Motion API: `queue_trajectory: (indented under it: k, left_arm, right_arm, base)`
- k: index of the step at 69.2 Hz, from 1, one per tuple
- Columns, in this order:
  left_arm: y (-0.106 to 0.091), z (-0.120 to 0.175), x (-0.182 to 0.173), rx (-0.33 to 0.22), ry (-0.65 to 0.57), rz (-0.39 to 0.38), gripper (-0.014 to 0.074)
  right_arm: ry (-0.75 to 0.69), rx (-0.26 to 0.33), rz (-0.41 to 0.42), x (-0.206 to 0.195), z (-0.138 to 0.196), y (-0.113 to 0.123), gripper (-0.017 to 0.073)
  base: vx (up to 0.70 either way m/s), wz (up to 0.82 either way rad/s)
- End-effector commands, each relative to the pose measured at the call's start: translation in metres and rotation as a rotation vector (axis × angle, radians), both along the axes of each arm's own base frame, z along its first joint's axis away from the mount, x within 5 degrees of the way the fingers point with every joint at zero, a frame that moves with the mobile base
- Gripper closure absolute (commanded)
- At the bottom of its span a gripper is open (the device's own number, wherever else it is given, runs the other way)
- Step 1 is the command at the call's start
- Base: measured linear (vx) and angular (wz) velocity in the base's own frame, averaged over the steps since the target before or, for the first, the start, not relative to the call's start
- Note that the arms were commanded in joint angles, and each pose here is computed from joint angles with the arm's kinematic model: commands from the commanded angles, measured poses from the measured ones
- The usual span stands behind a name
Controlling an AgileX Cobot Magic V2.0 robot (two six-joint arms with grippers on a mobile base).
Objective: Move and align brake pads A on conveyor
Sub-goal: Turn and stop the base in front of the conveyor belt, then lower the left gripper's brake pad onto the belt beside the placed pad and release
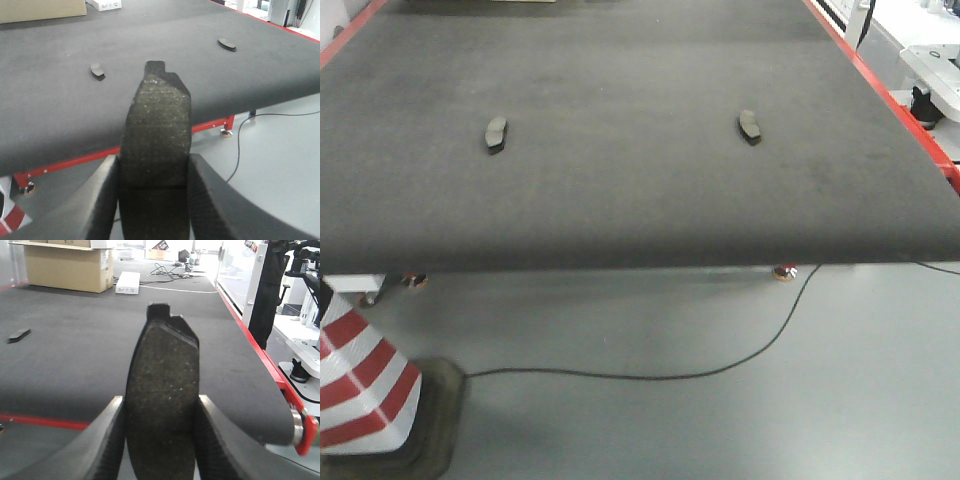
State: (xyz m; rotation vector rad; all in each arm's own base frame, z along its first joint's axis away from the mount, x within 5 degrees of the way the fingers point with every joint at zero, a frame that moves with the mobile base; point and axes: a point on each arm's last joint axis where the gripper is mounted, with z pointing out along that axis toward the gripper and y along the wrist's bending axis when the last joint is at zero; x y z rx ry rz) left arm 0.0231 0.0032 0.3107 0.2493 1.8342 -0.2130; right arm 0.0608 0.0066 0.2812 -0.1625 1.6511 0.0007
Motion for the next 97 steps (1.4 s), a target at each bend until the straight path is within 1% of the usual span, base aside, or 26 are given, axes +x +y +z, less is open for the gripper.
queue_trajectory:
  k: [1, 62, 97]
  left_arm:
    - [-0.0015, 0.0152, 0.0011, -0.032, -0.099, -0.015, 0.0599]
    - [-0.0015, 0.0153, 0.0011, -0.032, -0.099, -0.015, 0.0599]
    - [-0.0015, 0.0153, 0.0011, -0.032, -0.099, -0.015, 0.0599]
  right_arm:
    - [-0.125, -0.001, -0.013, -0.0004, 0.0193, -0.0011, 0.0564]
    - [-0.126, -0.001, -0.013, -0.0004, 0.0194, -0.0011, 0.0564]
    - [-0.126, -0.001, -0.013, -0.0004, 0.0194, -0.0011, 0.0564]
  base:
    - [0.34, -0.03]
    - [0.37, 0.02]
    - [0.22, 0.03]
